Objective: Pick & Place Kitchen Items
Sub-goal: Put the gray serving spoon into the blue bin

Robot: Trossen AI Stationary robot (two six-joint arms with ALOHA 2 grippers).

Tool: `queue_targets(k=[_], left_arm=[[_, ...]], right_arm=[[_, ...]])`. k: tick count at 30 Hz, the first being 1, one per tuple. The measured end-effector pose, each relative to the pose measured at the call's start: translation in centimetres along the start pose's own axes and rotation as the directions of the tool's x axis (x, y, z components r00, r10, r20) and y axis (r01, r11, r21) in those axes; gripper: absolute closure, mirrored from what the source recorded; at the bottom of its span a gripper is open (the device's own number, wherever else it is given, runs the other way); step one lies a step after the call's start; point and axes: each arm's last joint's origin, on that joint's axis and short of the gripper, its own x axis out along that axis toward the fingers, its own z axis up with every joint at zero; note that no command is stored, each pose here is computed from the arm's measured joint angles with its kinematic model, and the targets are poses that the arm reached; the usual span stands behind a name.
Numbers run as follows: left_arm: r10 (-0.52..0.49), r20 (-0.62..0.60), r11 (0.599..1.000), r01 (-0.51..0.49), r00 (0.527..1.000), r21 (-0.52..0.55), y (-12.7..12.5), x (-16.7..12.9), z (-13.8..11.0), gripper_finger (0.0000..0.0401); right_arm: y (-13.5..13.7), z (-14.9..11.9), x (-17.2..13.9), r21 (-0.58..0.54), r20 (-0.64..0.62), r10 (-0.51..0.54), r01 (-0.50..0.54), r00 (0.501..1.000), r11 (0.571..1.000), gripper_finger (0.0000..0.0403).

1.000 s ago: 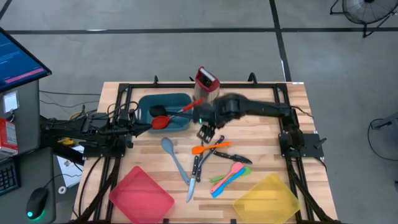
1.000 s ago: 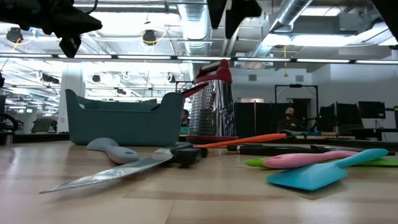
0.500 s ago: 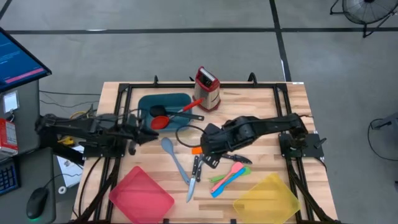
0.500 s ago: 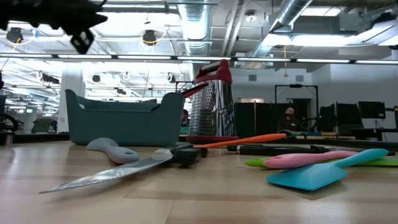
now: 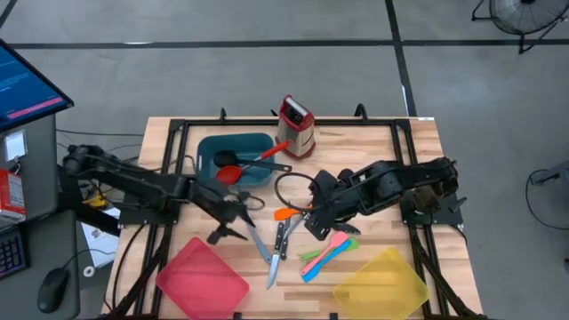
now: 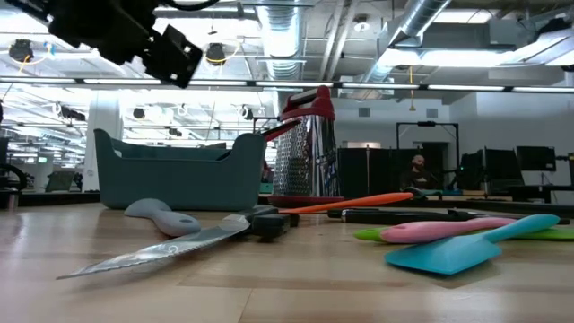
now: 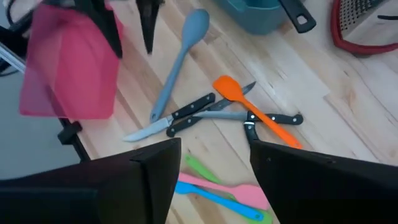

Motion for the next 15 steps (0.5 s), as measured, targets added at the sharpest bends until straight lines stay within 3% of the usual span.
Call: queue_targets(k=[8,15], left_arm=[[-0.131,-0.046,0.963,0.138,0.99,0.231,-0.2,3.5,-0.9,0.0203],[-0.153,0.012,0.95,0.144,0.988,0.278,-0.2,7.0,-2.0,0.0201]], right_arm=[[0.1,-0.2,-0.1,-0.01,-0.002,0.004,-0.004,1.0,1.0,0.0203],[0.7,-0.9,-0.3,-0.022,-0.01,0.016,-0.016,1.0,1.0,0.0207]])
